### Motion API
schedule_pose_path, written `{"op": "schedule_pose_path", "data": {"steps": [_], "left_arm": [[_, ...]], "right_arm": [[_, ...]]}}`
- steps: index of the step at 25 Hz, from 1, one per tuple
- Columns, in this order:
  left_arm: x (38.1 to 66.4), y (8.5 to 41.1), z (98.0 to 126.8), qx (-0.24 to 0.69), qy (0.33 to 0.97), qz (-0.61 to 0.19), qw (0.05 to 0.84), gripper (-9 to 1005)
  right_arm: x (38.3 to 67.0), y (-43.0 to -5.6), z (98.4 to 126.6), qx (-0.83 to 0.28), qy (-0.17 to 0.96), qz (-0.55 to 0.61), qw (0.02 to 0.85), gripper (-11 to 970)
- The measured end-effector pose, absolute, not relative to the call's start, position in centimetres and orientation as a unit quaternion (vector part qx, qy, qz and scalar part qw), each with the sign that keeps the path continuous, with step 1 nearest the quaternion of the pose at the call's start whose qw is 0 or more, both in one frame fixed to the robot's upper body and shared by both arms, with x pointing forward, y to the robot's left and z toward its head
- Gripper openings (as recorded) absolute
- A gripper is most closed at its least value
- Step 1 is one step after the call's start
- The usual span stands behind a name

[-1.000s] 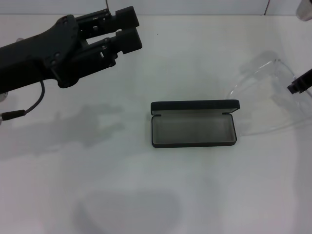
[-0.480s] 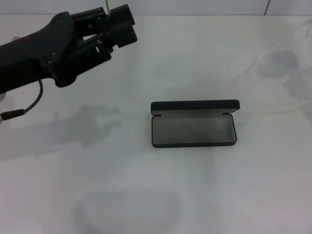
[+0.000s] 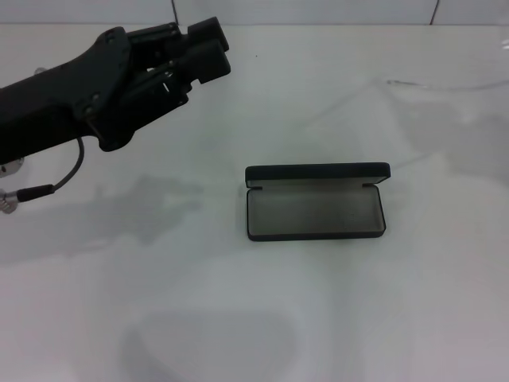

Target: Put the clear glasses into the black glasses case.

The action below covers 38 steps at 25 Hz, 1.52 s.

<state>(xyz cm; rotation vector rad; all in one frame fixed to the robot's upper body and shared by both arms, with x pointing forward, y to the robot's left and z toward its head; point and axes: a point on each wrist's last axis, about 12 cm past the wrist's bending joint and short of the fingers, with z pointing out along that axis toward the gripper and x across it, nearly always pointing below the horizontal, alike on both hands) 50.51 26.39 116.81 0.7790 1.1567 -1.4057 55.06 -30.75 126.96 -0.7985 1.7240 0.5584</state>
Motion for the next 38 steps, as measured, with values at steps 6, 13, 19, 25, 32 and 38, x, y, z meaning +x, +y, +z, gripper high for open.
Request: {"op": "schedule_pose_path", "data": {"steps": [6, 13, 19, 25, 32, 38], "left_arm": [[50.8, 25.6, 117.4, 0.348, 0.465, -0.605, 0.545, 169], [50.8, 25.1, 118.7, 0.357, 0.416, -0.62, 0.561, 91], [51.6, 23.9, 119.7, 0.379, 0.401, -0.626, 0.551, 85], [52.1, 23.2, 119.5, 0.396, 0.419, -0.621, 0.531, 83], [52.1, 22.9, 118.9, 0.4, 0.434, -0.617, 0.52, 82], [52.1, 22.9, 118.4, 0.401, 0.441, -0.611, 0.521, 81]], "right_arm": [[56.0, -26.6, 123.8, -0.387, 0.683, 0.377, 0.492, 104], [57.9, -21.3, 121.5, -0.435, 0.642, 0.464, 0.429, 103], [57.7, -18.7, 120.6, -0.485, 0.612, 0.488, 0.39, 101], [57.0, -17.6, 121.0, -0.522, 0.577, 0.502, 0.379, 100], [56.7, -18.3, 121.8, -0.512, 0.548, 0.521, 0.408, 99], [56.5, -18.6, 122.0, -0.508, 0.54, 0.526, 0.418, 98]]}}
